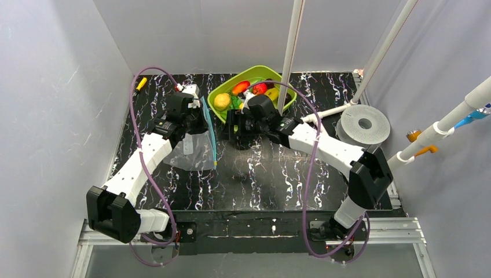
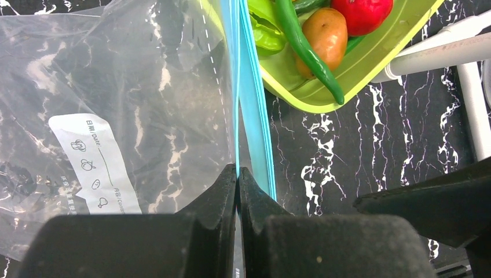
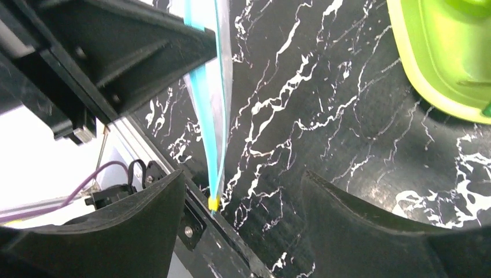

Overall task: Place the food in the zip-top bag and seal the zipper
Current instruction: Open the zipper of the food storage bag.

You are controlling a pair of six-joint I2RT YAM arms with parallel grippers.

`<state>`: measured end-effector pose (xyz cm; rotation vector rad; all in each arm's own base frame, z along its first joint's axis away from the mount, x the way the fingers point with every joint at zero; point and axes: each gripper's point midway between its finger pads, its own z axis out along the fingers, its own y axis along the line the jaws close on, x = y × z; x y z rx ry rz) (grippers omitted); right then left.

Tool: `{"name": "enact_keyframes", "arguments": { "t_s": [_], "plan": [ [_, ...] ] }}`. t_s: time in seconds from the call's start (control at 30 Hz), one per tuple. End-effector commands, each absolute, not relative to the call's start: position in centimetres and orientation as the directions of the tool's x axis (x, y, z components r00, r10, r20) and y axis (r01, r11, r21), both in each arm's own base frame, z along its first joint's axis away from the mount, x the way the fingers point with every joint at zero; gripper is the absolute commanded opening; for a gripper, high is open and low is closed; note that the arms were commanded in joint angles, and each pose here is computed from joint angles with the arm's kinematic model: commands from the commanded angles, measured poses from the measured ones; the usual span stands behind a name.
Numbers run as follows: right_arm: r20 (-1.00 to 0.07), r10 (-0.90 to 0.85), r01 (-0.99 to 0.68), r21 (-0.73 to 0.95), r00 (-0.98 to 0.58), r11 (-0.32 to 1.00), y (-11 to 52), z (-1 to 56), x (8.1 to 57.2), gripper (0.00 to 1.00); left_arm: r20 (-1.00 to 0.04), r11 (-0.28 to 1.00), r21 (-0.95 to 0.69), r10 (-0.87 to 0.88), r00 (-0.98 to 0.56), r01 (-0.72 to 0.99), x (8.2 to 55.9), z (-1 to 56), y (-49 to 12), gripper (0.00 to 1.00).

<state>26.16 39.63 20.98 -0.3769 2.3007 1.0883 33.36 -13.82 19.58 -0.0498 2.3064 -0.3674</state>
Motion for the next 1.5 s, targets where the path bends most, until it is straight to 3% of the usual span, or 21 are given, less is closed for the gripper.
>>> {"name": "enact_keyframes", "arguments": {
  "t_s": [0.0,0.17,0.5,0.57,0.63,0.77,0.9,1.17,1.33,1.47],
  "plan": [
    [-0.634,0.005,-0.515,0.632,-0.773,0.579,42.0,23.5,27.1,0.76,-0.721,0.952,-0.287,-0.138,-0.679,0.111,33.2,20.4,-14.2,0.0],
    [-0.637,-0.019,-0.525,0.618,-0.77,0.586,43.5,22.4,27.7,0.65,-0.714,0.94,-0.314,-0.14,-0.687,0.135,32.9,20.6,-14.8,0.0],
    [-0.629,-0.076,-0.543,0.597,-0.774,0.591,46.3,20.2,27.7,0.55,-0.71,0.933,-0.328,-0.141,-0.69,0.147,32.7,20.9,-15.2,0.0],
    [-0.634,-0.088,-0.549,0.581,-0.768,0.601,46.5,19.8,27.8,0.46,-0.711,0.933,-0.329,-0.141,-0.688,0.148,32.7,21.0,-15.2,0.0],
    [-0.637,-0.09,-0.549,0.575,-0.766,0.606,46.6,19.8,27.9,0.28,-0.715,0.934,-0.325,-0.138,-0.685,0.151,32.7,21.1,-15.1,0.0],
    [-0.638,-0.079,-0.542,0.576,-0.766,0.612,46.5,20.1,28.0,0.01,-0.733,0.948,-0.284,-0.116,-0.67,0.146,32.8,21.5,-14.4,0.05],
    [-0.639,-0.057,-0.541,0.596,-0.767,0.593,46.4,20.9,27.7,0.01,-0.758,0.978,-0.175,-0.06,-0.649,0.114,32.9,21.7,-12.7,0.2],
    [-0.638,-0.035,-0.541,0.62,-0.769,0.568,47.0,22.1,27.6,0.01,-0.733,0.978,-0.155,-0.019,-0.68,0.14,31.5,20.9,-12.4,0.32],
    [-0.639,-0.037,-0.539,0.616,-0.769,0.574,47.5,22.3,27.3,0.01,-0.732,0.974,-0.153,0.001,-0.681,0.166,31.2,19.6,-12.5,0.32],
    [-0.65,-0.038,-0.536,0.591,-0.759,0.604,47.4,22.1,27.5,0.01,-0.728,0.973,-0.12,0.05,-0.684,0.199,30.7,19.8,-12.3,0.11]
  ]
}}
